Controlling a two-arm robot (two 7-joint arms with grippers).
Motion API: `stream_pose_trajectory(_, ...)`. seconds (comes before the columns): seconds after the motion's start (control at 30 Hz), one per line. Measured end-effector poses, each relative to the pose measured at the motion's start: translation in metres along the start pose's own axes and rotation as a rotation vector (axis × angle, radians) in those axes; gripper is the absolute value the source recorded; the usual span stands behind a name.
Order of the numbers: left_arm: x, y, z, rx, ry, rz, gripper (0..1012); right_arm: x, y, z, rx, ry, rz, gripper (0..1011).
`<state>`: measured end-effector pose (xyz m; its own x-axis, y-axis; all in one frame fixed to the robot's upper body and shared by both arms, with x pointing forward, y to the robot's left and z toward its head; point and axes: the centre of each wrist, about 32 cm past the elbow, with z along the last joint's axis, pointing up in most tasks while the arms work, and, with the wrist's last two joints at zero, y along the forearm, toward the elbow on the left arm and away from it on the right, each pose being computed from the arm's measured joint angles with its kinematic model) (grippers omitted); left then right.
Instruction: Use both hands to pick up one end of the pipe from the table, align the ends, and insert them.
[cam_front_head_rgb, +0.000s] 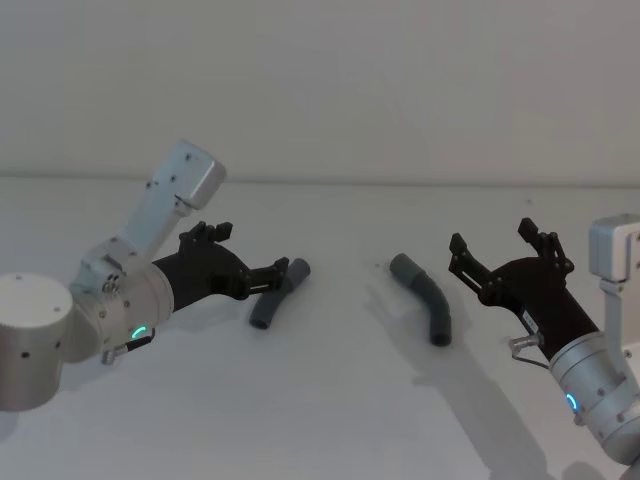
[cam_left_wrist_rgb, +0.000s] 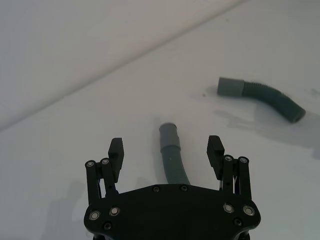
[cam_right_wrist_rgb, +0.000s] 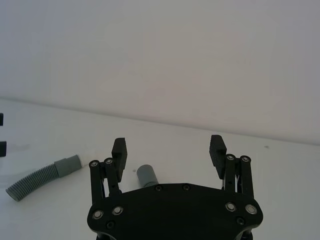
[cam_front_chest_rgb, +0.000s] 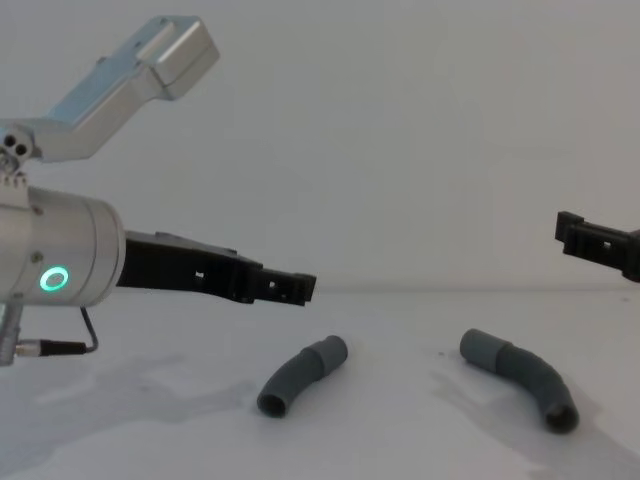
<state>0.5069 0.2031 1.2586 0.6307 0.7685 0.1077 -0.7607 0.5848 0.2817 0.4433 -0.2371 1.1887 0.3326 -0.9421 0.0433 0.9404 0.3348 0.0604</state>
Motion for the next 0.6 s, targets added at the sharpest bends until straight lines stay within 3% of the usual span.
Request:
stream_pose_trajectory(0.1,0.002,-0.0006,0.0057,0.043,0.001,-0.024,1001,0.0,0.0,0.0,0.0,0.0,0.0,1000)
stream_pose_trajectory(0.3,0.0054,-0.0033,0.0104,0.096,0.001,-0.047,1001,0.0,0.0,0.0,0.0,0.0,0.0,1000)
stream_pose_trajectory(0.6,0.01,-0.0088,0.0121,0.132,0.0,-0.067,1001,0.0,0.0,0.0,0.0,0.0,0.0,1000)
